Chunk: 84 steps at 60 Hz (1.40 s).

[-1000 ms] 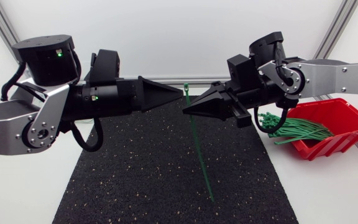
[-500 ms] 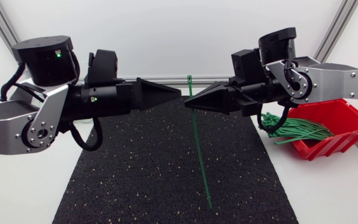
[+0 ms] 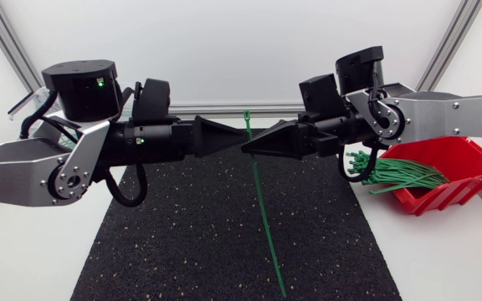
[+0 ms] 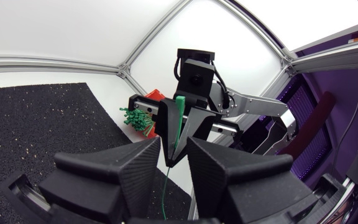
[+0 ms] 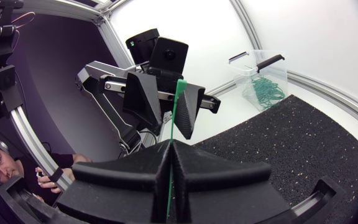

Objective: Take a green cable tie from the red box, thread the tail through the head to close it, then place it in the transparent bin on the left.

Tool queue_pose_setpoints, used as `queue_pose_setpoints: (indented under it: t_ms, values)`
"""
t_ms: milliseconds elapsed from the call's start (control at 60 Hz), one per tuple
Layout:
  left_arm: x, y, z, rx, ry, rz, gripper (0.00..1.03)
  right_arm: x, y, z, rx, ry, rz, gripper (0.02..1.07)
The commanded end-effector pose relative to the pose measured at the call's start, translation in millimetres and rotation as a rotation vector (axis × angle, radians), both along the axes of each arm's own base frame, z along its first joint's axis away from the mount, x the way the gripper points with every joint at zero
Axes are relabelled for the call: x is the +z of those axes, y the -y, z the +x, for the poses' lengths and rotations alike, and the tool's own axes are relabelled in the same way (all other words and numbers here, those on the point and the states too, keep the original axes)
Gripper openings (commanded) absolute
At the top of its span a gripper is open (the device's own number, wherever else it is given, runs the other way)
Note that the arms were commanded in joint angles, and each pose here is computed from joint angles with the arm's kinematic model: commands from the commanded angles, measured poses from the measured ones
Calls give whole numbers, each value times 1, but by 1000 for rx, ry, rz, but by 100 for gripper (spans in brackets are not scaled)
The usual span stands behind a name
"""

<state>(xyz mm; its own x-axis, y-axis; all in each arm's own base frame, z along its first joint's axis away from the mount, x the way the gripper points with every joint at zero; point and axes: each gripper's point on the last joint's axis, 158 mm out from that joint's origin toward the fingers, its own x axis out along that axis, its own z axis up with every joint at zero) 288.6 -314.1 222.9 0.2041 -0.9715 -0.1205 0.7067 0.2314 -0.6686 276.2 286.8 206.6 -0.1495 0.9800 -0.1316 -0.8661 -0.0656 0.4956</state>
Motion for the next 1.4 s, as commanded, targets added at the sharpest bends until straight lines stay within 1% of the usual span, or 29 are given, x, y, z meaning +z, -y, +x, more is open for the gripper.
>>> queue_pose_setpoints:
  t_ms: [0,200,533,583,783,867,1017,1100,1133,1383]
  values:
    - [11,7,4,-14,53,-14,33,-16,-1,-3,13,-73,-9,8]
    - [16,11,6,-12,65,-21,32,-18,-2,-2,14,-90,-12,8]
    - [7,12,8,-10,51,-10,31,-14,1,3,0,-88,-7,8]
    - [6,12,8,-10,50,-9,27,-13,1,4,-2,-85,-6,8]
    - [8,9,11,1,54,-12,27,-14,2,4,-3,-81,-5,8]
    - [9,8,12,4,57,-14,23,-14,2,4,-3,-81,-4,8]
    - [10,9,12,4,58,-15,23,-14,2,4,-3,-81,-4,8]
    - [10,9,13,6,57,-15,15,-15,3,4,-5,-81,-4,8]
    - [10,8,13,9,57,-15,14,-15,3,5,-6,-79,-4,8]
    - [12,7,15,14,56,-18,14,-14,3,5,-9,-73,-2,8]
